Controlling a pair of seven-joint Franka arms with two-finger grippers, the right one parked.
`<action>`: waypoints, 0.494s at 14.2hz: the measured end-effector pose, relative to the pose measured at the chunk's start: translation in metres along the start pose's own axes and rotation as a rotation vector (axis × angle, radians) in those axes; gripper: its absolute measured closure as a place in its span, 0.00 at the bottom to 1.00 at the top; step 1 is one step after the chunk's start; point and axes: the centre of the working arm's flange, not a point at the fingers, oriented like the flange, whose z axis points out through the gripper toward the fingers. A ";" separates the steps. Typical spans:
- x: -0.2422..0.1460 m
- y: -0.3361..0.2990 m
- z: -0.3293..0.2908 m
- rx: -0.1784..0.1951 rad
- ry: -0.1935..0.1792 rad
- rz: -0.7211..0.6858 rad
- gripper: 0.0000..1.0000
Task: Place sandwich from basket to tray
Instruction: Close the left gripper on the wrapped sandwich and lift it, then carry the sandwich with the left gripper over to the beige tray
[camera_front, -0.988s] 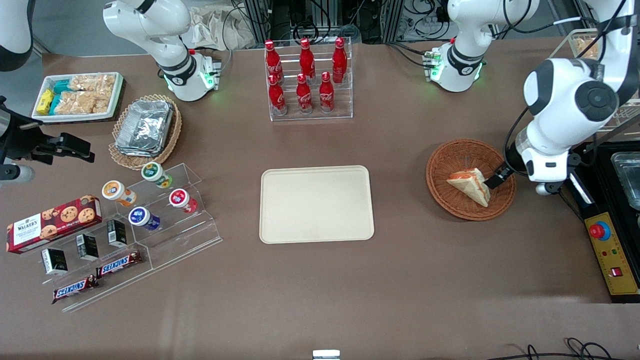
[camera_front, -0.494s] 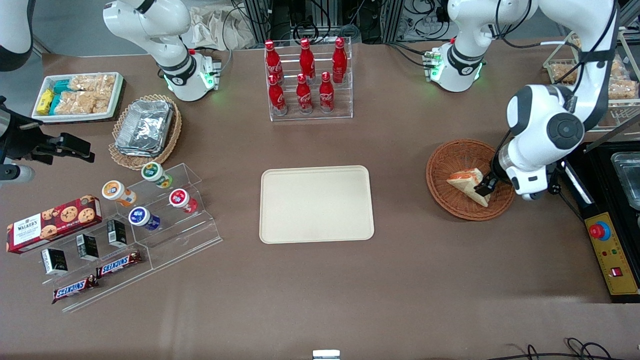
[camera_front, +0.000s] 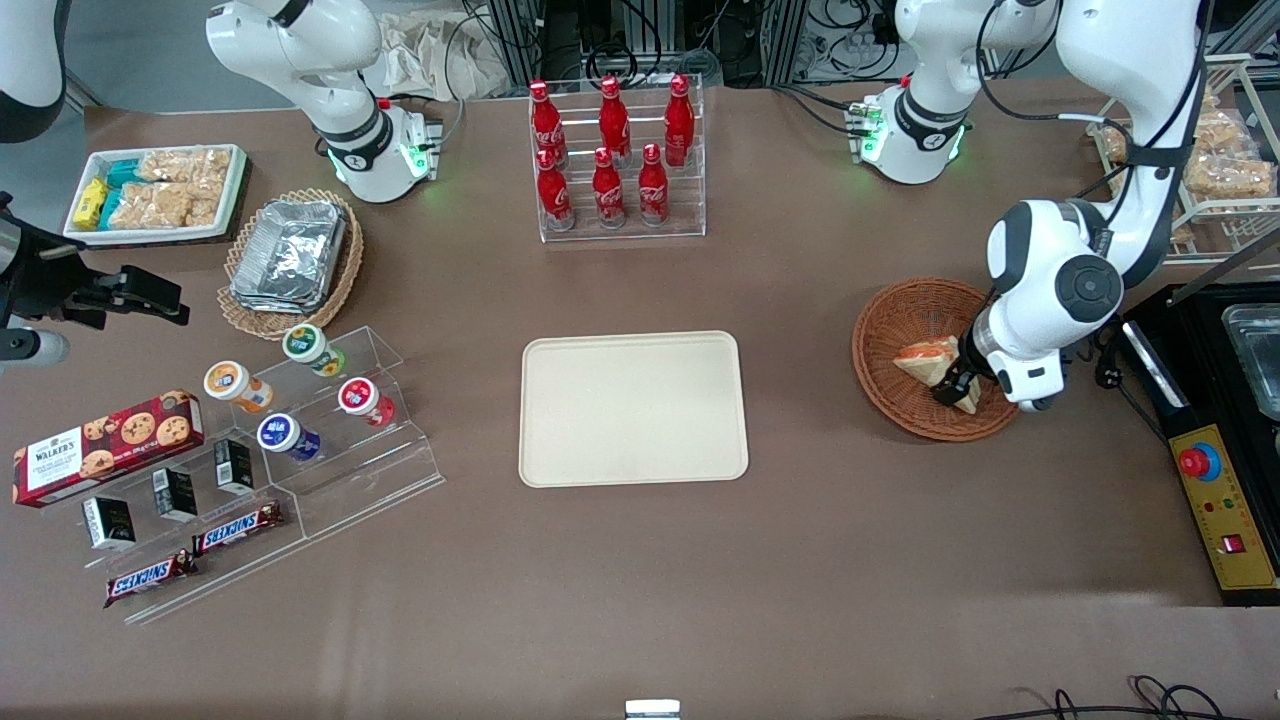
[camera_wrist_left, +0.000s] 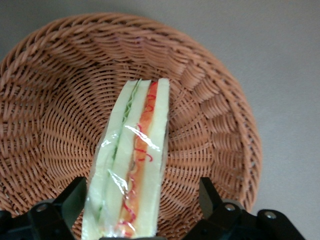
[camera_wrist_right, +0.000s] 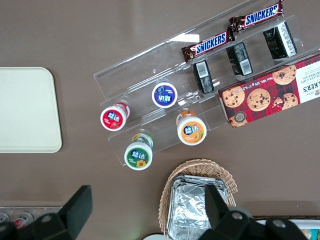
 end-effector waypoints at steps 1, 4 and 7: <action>-0.002 -0.003 0.005 -0.003 0.001 0.000 0.03; -0.004 -0.008 0.012 -0.002 0.001 0.001 0.23; -0.003 -0.004 -0.004 -0.025 0.018 0.012 0.54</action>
